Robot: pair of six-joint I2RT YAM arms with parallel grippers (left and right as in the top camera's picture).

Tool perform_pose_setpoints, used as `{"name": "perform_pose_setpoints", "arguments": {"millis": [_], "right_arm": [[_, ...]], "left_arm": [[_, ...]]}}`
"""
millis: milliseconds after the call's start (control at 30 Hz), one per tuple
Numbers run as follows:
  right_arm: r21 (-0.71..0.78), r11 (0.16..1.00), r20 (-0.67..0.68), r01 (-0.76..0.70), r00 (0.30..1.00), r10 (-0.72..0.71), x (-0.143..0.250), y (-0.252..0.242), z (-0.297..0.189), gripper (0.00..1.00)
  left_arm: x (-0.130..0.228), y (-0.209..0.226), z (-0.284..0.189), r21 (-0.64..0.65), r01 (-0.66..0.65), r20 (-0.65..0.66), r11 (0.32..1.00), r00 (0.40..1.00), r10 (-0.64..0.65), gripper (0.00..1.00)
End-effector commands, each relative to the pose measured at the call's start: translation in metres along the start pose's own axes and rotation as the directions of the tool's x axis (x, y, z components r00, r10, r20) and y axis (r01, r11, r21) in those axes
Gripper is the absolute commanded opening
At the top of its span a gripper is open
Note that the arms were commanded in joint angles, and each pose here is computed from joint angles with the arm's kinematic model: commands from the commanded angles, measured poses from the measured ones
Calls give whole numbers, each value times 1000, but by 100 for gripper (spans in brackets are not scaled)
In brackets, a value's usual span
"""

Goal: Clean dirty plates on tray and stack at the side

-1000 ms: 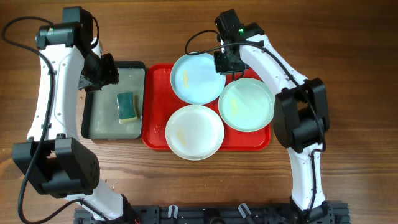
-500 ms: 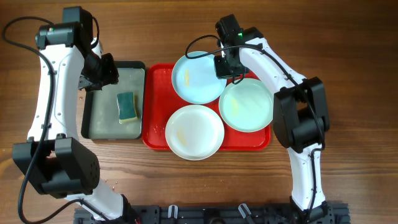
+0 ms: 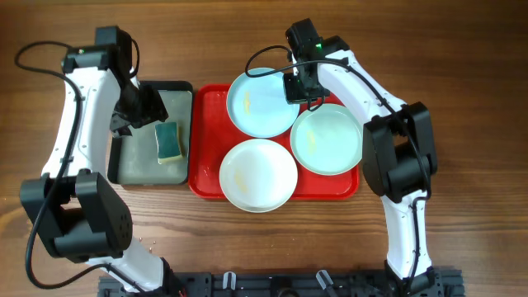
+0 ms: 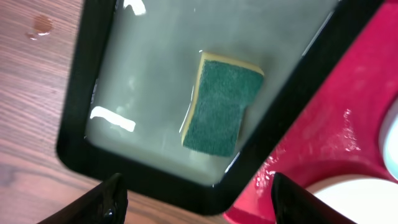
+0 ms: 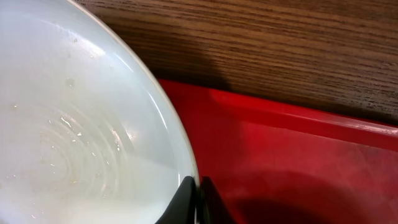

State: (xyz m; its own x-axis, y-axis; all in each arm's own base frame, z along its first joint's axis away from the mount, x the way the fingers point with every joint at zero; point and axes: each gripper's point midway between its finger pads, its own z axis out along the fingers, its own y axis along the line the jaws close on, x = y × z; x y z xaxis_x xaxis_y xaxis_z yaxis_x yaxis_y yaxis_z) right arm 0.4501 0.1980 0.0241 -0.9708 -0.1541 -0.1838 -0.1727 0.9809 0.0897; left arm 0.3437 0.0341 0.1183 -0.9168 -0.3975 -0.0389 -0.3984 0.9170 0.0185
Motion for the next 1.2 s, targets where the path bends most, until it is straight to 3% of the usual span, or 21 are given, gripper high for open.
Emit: {"name": "perform_pose_setpoints", "arguments": {"millis": [0, 133, 233, 467, 600, 967, 1033, 1067, 1167], "right_arm": [[0, 1000, -35, 1, 999, -1, 9, 1, 13, 5], [0, 1000, -35, 1, 999, -1, 9, 1, 13, 5], [0, 1000, -34, 1, 999, -1, 8, 1, 13, 5], [0, 1000, -34, 1, 999, -1, 8, 1, 13, 5], [-1, 1000, -31, 1, 1000, -1, 8, 1, 13, 5], [-3, 1000, -20, 2, 1000, -2, 5, 1, 13, 5], [-3, 1000, -21, 1, 1000, -1, 5, 1, 13, 5], [-3, 1000, -21, 1, 1000, -1, 5, 1, 13, 5], [-3, 1000, -21, 2, 1000, -2, 5, 1, 13, 5]], "left_arm": [[6, -12, 26, 60, -127, -16, 990, 992, 128, 65], [7, -23, 52, 128, -252, 22, 959, 968, 251, 68], [8, -27, 68, 142, -255, 42, 956, 967, 252, 62], [15, -27, 95, 145, -262, 62, 954, 965, 256, 58], [8, -20, 101, 96, -262, 94, 960, 963, 253, 53], [10, -20, 111, 97, -263, 112, 960, 961, 252, 50], [9, -20, 111, 97, -263, 112, 960, 961, 252, 33], [9, -20, 111, 97, -263, 112, 960, 961, 252, 19], [9, -21, 111, 99, -263, 113, 960, 961, 252, 4]]}}
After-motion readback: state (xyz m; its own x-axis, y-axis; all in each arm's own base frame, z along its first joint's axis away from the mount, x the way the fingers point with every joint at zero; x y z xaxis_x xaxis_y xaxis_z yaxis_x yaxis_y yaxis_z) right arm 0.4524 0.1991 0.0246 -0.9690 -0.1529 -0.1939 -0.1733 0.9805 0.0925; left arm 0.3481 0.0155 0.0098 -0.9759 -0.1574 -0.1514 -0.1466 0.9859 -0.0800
